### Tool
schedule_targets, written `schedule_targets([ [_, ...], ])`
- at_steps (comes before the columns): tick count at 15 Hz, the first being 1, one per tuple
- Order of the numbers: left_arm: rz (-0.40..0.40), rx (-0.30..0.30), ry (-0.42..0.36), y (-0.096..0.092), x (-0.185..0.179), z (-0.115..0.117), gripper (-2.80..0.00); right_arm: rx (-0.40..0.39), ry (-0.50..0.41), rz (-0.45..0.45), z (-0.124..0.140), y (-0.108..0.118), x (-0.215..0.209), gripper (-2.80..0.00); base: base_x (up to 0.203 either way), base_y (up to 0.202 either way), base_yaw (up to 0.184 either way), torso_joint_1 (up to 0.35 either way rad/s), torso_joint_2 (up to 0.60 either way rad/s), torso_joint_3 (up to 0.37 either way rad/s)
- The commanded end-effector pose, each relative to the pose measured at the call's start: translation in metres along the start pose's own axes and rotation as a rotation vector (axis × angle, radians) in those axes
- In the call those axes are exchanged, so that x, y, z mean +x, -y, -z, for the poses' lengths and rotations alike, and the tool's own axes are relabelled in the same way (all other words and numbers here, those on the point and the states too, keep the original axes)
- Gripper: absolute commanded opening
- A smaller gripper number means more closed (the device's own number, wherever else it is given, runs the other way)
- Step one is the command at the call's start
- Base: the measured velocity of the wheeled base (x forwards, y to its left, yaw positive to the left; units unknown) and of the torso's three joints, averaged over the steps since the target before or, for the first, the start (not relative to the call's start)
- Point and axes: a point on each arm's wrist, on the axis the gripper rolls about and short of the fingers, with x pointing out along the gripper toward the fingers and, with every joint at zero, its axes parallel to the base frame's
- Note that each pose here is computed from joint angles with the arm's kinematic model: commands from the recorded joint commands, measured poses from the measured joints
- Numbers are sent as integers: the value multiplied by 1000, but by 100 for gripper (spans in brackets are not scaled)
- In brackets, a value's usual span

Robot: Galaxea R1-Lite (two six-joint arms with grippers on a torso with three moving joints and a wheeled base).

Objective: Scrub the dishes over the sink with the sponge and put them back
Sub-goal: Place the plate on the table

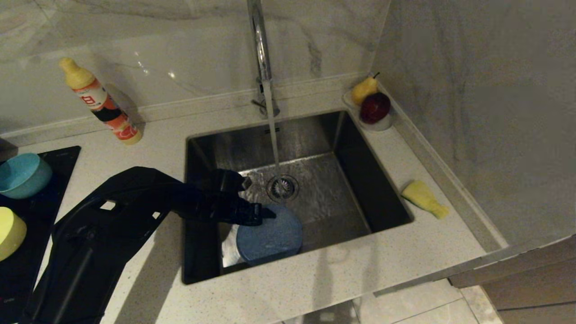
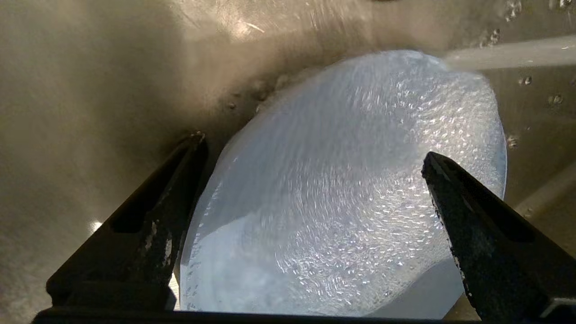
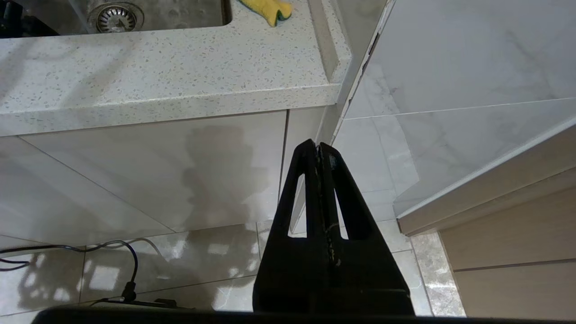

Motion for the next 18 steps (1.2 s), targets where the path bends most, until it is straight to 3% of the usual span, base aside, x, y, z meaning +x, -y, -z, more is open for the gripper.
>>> schedule_targets([
  [1,0,-6,-13,-1,2,3,0,-1,-1,-1,0,0,0,-280,0,0,0,0,0,0],
  [9,-1,-4,-20,-2,4,7,0,-1,-1,-1,0,0,0,-280,0,0,0,0,0,0],
  [10,-2,-4,-21,-2,4,7,-280,-1,-1,1,0,0,0,-280,0,0,0,0,0,0],
  [18,-2,-5,-21,-2,3,7,-280,-1,-1,-1,0,0,0,-280,0,0,0,0,0,0],
])
